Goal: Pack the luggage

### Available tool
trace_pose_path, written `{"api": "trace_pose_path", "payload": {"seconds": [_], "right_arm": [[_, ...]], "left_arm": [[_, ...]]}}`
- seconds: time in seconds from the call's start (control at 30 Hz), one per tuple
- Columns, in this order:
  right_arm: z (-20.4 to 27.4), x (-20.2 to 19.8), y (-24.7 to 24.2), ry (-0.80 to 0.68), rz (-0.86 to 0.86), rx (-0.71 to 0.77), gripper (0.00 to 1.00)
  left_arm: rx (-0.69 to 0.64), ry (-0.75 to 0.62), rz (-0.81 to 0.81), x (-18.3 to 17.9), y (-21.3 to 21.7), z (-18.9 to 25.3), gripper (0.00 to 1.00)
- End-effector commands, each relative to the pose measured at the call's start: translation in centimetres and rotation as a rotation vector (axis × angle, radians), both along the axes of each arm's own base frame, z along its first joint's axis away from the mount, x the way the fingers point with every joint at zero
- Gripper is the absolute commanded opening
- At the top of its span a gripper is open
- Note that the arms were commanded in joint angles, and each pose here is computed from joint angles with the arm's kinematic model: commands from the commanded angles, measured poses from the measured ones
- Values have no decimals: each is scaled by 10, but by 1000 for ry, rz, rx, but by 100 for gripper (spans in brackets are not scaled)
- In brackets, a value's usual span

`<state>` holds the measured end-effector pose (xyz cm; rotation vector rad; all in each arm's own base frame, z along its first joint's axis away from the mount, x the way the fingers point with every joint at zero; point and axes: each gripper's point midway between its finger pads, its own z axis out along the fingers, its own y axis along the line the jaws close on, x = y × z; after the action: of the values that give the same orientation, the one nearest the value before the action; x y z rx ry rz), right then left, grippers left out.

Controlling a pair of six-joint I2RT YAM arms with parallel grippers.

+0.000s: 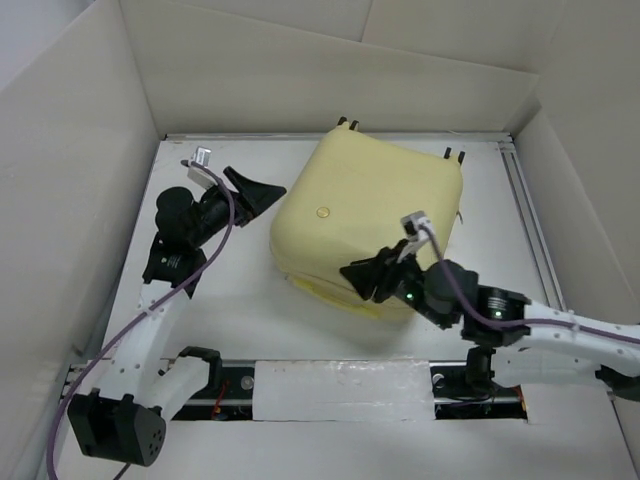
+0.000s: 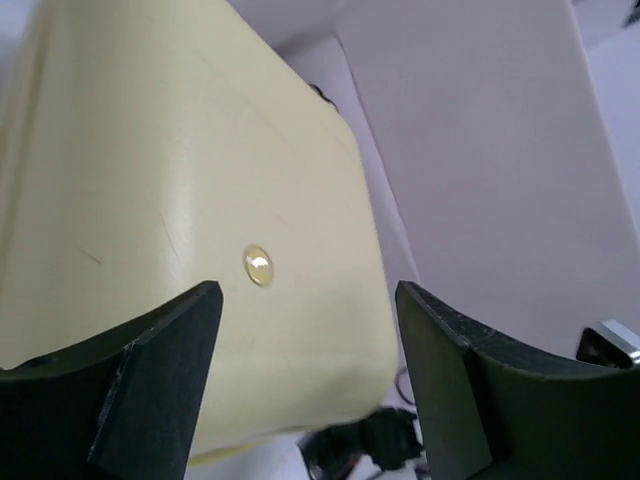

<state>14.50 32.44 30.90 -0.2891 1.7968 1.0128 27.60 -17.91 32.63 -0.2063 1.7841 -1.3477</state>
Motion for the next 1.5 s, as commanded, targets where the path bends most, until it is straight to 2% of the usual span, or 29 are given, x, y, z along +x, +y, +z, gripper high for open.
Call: {"api": "trace_pose_path", "payload": {"seconds": [0.0, 0.03, 0.1, 0.13, 0.2, 0.23, 0.27, 0.37, 0.53, 0.67, 0.7, 0.77, 0.83, 0.87, 0.93, 0.97, 1.0, 1.03, 1.1, 1.13, 1.17, 1.23, 1.3, 1.33, 1.37, 1.4, 1.43, 1.47], "right_arm": [[-38, 21, -73, 84, -244, -147, 41], [-35, 35, -95, 90, -341, -147, 26], [-35, 55, -150, 89, -555, -188, 3], [-38, 73, -186, 115, -716, -186, 0], [-50, 93, -246, 153, -936, -243, 0], [-55, 92, -244, 159, -913, -265, 0], [-61, 100, -276, 189, -1033, -276, 0], [-89, 110, -309, 248, -1102, -323, 0], [-131, 122, -299, 310, -980, -304, 0], [-136, 151, -241, 261, -709, -234, 0], [-136, 166, -224, 237, -652, -238, 0], [-115, 180, -185, 186, -534, -227, 0], [-119, 205, -157, 178, -426, -266, 0], [-80, 219, -133, 114, -325, -219, 0], [-75, 247, -113, 98, -270, -240, 0], [-31, 263, -105, 25, -263, -206, 4], [-18, 274, -107, 8, -267, -204, 13], [-16, 283, -108, 32, -265, -213, 32], [24, 295, -119, -46, -272, -188, 49], [57, 301, -124, -98, -291, -162, 63], [62, 305, -139, -83, -317, -182, 68], [96, 307, -153, -126, -348, -179, 75], [94, 297, -165, -91, -359, -238, 78], [82, 294, -174, -60, -400, -264, 78], [73, 285, -175, -46, -411, -278, 78], [99, 261, -179, -128, -431, -240, 78], [97, 243, -168, -155, -405, -228, 78], [49, 230, -164, -88, -387, -249, 75]], "left_arm": [[109, -39, 200, 39, 25, 3, 66], [139, 1, 258, 55, 32, -9, 62], [167, 37, 286, 68, 35, -25, 59], [175, 56, 295, 72, 36, -32, 56], [191, 103, 292, 83, 34, -54, 49], [188, 123, 292, 85, 34, -63, 48], [190, 135, 282, 85, 32, -72, 46], [187, 172, 273, 86, 30, -95, 43], [213, 197, 213, 71, 18, -122, 40], [159, 176, 160, 54, 8, -128, 38], [147, 200, 144, 45, 7, -141, 38], [119, 189, 92, 30, -5, -140, 38], [134, 191, 61, 20, -12, -146, 38], [136, 181, 22, 9, -22, -146, 38], [157, 188, -9, -4, -30, -150, 38], [156, 166, -28, -13, -36, -147, 38], [154, 158, -43, -19, -39, -146, 38], [158, 164, -56, -27, -40, -150, 38], [131, 123, -112, -48, -46, -138, 38], [120, 128, -135, -57, -47, -138, 41], [104, 103, -169, -69, -47, -130, 42], [70, 95, -214, -84, -48, -124, 45], [45, 65, -243, -94, -48, -108, 49], [72, -5, -229, -94, -43, -96, 51], [129, 28, -193, -93, -37, -104, 53], [159, -38, -118, -83, -28, -74, 57], [213, -56, 59, -61, -6, -68, 60], [230, -64, 115, -55, 2, -61, 63]]}}
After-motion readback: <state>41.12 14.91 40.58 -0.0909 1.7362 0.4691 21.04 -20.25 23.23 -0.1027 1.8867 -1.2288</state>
